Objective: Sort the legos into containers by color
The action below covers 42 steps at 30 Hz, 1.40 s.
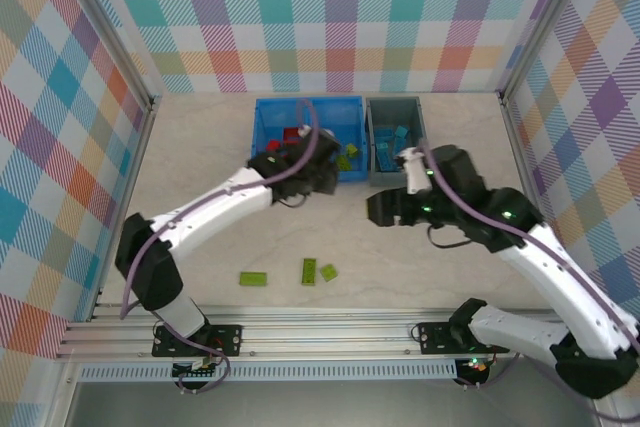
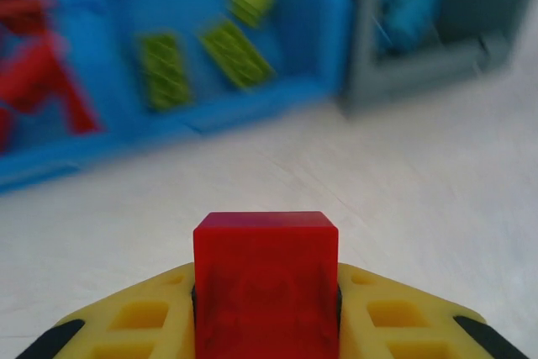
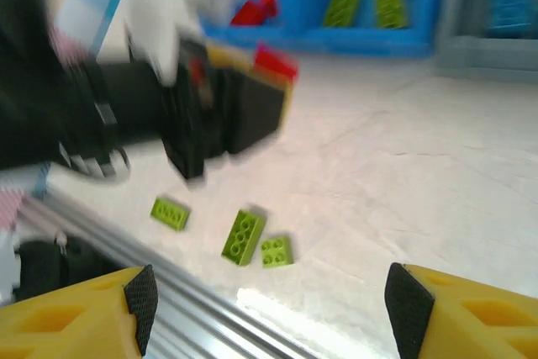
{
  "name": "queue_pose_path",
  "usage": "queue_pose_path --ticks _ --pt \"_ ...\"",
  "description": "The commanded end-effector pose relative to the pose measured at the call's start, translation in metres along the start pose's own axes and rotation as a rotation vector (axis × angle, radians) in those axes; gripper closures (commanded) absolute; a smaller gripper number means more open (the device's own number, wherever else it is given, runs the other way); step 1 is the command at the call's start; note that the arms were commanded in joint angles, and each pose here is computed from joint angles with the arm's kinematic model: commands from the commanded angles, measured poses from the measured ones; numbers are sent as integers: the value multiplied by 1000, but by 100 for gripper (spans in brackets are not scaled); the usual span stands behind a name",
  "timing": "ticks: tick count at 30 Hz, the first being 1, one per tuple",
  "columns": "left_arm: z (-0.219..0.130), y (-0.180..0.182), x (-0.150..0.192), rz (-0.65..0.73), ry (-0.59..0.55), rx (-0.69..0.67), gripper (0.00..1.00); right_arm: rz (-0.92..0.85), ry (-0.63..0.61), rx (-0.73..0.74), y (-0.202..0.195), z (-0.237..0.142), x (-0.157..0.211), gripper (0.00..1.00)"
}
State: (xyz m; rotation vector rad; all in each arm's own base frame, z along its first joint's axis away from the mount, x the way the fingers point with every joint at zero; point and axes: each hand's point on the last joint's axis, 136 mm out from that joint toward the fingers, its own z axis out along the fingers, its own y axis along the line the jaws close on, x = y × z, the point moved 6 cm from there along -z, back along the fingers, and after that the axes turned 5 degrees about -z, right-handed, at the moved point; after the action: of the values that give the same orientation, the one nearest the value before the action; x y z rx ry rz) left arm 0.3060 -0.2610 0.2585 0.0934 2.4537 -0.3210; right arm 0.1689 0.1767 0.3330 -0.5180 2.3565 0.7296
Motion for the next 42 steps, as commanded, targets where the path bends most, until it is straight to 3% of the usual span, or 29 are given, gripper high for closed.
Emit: queue_pose_path --ticks 1,7,13,23,27,30,33,37,42 --pt "17 53 -12 -69 66 -142 68 -76 -116 -55 23 28 -22 26" --pt "64 97 -74 -130 29 -278 69 -97 -208 -144 50 82 -46 27" --pt "127 129 -110 -186 37 -403 70 -70 -313 -174 58 127 -69 26" --pt "185 161 -121 -219 22 -504 70 -32 -322 -197 60 161 -75 25" --pt "198 168 -116 -247 49 -488 64 -22 -300 -190 57 162 -68 25" --pt "202 168 -113 -250 65 -479 47 -17 -294 -180 54 160 -64 25" --pt "199 166 -113 -258 74 -471 40 -10 -283 -168 51 157 -60 25" --pt "178 159 -123 -281 55 -438 36 -11 -276 -147 47 151 -55 25" --pt "124 136 -143 -302 -32 -358 37 -12 -254 -90 35 140 -39 25"
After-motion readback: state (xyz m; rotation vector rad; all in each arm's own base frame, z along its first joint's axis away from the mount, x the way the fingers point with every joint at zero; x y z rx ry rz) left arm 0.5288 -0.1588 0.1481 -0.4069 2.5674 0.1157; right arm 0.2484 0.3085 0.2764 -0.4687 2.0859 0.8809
